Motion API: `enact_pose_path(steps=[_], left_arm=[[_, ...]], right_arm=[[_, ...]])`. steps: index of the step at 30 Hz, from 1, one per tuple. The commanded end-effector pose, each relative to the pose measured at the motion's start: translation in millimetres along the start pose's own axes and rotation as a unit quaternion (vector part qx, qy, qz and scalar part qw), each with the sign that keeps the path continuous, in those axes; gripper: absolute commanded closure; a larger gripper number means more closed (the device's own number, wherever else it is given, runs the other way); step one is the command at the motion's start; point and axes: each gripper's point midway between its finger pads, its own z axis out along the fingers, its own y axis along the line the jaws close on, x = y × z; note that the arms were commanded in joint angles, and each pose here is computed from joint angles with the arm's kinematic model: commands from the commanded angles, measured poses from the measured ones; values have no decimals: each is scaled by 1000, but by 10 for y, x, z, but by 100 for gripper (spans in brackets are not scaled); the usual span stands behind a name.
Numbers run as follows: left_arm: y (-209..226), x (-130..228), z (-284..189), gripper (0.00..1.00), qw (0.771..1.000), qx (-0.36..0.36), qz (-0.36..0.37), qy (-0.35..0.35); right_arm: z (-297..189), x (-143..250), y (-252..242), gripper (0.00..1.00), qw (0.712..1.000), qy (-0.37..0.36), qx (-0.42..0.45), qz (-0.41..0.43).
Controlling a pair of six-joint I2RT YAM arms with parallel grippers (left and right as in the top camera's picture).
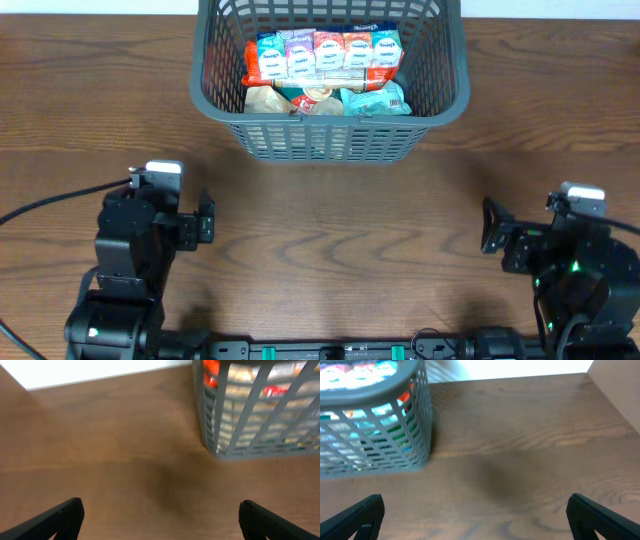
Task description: Pack container
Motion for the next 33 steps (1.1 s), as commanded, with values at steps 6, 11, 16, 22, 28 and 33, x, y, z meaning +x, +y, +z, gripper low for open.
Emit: enact_pose_path(steps=[6, 11, 16, 22, 28, 33], left_arm=[[78, 76, 45, 2, 999, -23, -17, 13], [77, 87, 52, 1, 999, -23, -17, 16], [77, 87, 52, 1, 999, -23, -17, 16], [77, 87, 52, 2, 999, -23, -17, 16], [77, 87, 52, 1, 999, -23, -17, 16], [77, 87, 52, 1, 999, -23, -17, 16]], right_arm=[[-27, 418, -47, 1, 997, 76, 9, -22], [-73, 642, -77, 1, 992, 122, 13, -28], [-81, 673, -81, 1, 991, 129, 13, -29], [-81, 673, -81, 1, 991, 129, 13, -29], [-81, 673, -81, 1, 991, 129, 13, -29], [-161, 644, -77, 1, 994, 105, 8, -28]])
